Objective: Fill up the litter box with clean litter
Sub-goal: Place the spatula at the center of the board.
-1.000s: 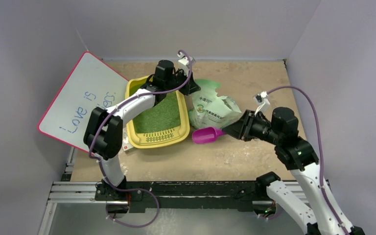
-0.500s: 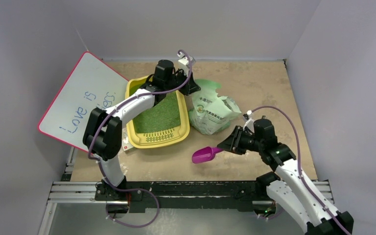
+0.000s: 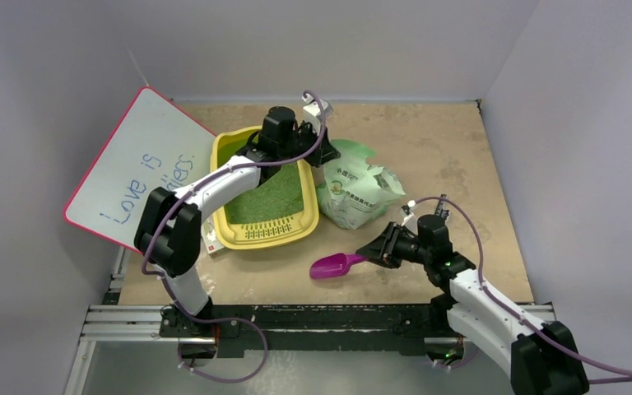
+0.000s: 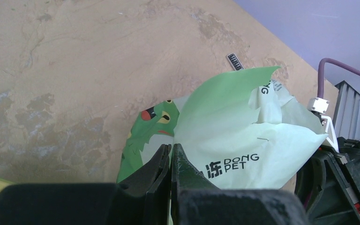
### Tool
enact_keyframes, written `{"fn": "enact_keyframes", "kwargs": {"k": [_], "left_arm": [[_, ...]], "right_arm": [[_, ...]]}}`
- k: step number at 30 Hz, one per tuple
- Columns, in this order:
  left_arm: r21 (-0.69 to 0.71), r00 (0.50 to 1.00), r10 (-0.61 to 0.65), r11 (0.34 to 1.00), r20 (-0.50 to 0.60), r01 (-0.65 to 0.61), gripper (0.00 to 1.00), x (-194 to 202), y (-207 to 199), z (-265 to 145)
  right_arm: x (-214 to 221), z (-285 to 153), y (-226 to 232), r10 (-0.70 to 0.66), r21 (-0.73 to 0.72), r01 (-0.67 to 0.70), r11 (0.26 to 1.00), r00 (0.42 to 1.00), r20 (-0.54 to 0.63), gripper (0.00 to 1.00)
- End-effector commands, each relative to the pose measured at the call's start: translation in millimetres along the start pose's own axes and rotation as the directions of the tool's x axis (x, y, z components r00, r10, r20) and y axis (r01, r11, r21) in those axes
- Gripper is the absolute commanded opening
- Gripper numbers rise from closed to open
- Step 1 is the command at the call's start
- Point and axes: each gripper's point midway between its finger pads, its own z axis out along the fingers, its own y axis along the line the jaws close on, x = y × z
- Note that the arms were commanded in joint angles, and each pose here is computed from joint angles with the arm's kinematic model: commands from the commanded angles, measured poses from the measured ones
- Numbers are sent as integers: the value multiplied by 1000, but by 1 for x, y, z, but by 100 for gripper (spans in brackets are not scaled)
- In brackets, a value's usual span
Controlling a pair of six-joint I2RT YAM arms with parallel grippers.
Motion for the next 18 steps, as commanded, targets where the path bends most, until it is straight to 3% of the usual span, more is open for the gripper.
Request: {"fn": "enact_keyframes", "kwargs": {"k": [1, 7, 18], "left_arm": [[44, 998, 50, 998, 36, -52, 0, -10, -23, -7], [52, 997, 52, 997, 49, -55, 0, -9, -26, -9], [66, 996, 64, 995, 62, -68, 0, -15, -30, -12]], "right_arm": [[-5, -3, -2, -39, 10, 38, 999, 998, 43, 26], [-13, -15, -9, -43, 89, 32, 996, 991, 126, 54], [-44, -55, -12, -149, 345, 54, 937, 955, 257, 67]]}}
